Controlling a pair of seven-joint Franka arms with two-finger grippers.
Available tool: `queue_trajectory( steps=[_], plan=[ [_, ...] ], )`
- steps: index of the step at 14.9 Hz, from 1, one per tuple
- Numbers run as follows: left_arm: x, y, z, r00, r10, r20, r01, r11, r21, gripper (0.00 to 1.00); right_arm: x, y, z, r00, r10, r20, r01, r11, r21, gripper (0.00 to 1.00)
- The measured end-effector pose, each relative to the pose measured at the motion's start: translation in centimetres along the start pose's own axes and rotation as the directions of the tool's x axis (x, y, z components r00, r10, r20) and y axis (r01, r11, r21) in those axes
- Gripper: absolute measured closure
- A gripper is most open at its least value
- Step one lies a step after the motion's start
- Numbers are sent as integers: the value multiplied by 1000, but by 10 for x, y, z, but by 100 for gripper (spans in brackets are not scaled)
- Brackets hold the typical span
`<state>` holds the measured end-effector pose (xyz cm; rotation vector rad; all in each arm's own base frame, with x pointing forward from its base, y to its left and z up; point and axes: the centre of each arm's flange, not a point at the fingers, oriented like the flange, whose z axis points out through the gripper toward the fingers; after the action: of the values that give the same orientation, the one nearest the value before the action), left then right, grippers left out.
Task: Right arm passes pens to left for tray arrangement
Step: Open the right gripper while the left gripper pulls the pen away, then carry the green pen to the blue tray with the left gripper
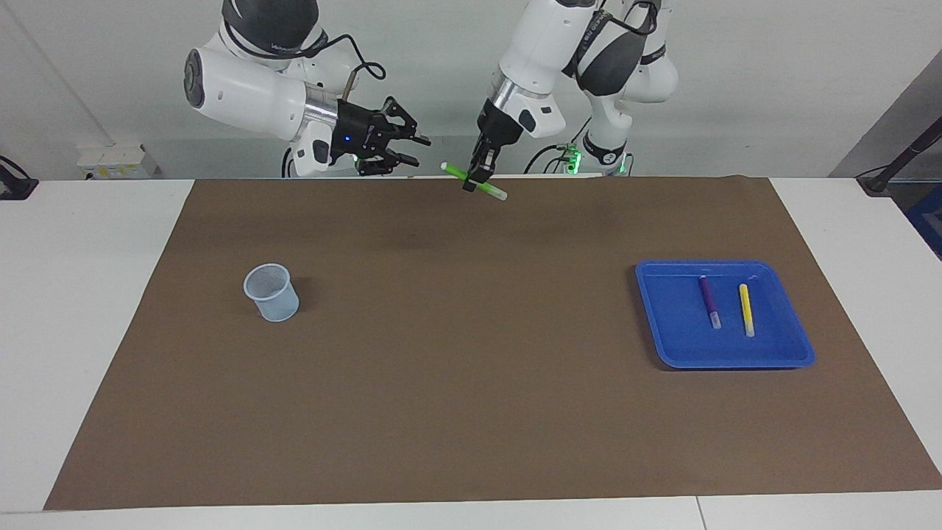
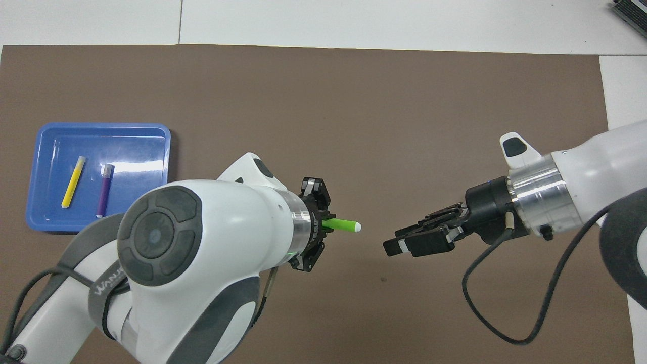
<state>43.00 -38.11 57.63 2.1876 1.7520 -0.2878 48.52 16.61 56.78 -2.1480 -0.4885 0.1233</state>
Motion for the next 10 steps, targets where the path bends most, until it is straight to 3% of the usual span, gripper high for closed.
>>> queue_trajectory(
  steps=[4, 10],
  plan=[
    [23, 5, 2, 998, 55, -25, -54, 998, 41, 81, 0, -1, -1, 1000, -2, -1, 2, 1000, 0, 3],
    [142, 31, -20, 970, 239, -48, -230, 963, 143, 81, 0, -1, -3, 1000, -3, -3, 3, 1000, -2, 0]
  ],
)
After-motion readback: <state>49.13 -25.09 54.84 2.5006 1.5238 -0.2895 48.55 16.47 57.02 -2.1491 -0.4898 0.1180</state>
